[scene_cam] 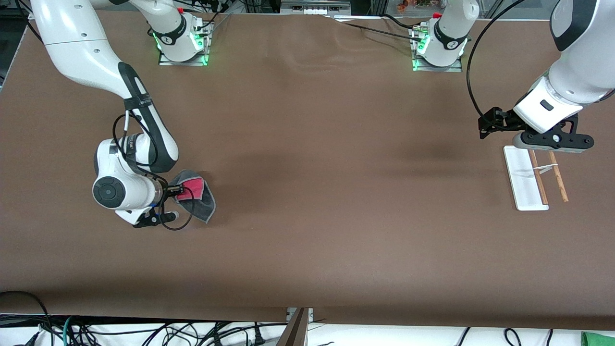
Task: Pass towel and hang on rack
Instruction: 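Grasp the towel corner with the right gripper and lift it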
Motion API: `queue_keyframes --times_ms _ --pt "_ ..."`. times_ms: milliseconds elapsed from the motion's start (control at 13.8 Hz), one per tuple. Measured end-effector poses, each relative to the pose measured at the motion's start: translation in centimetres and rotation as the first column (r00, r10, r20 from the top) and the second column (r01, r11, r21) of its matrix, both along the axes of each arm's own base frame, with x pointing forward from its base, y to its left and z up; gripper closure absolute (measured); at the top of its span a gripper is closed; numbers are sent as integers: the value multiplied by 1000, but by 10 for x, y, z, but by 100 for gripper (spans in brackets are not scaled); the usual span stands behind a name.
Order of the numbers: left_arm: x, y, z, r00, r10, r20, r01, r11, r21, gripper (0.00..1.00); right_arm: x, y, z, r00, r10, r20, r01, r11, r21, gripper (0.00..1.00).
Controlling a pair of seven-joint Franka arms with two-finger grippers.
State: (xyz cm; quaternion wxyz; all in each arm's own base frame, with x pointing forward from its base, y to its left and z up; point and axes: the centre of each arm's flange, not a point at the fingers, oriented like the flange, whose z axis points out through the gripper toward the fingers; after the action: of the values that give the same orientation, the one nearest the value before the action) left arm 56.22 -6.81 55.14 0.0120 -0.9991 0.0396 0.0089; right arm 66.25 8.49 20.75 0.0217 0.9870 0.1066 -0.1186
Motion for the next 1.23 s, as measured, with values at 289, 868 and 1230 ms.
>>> queue_keyframes --times_ms 289,868,1230 --pt "0 0 0 1000 0 0 0 1000 0 0 1 2 8 1000 3 3 -3 1000 -1 98" --pt "0 0 0 1000 0 0 0 1000 0 0 -1 40 97 998 56 34 -57 998 25 98" --pt "0 0 0 1000 0 0 0 1000 0 0 -21 147 187 971 205 125 -219 969 111 98"
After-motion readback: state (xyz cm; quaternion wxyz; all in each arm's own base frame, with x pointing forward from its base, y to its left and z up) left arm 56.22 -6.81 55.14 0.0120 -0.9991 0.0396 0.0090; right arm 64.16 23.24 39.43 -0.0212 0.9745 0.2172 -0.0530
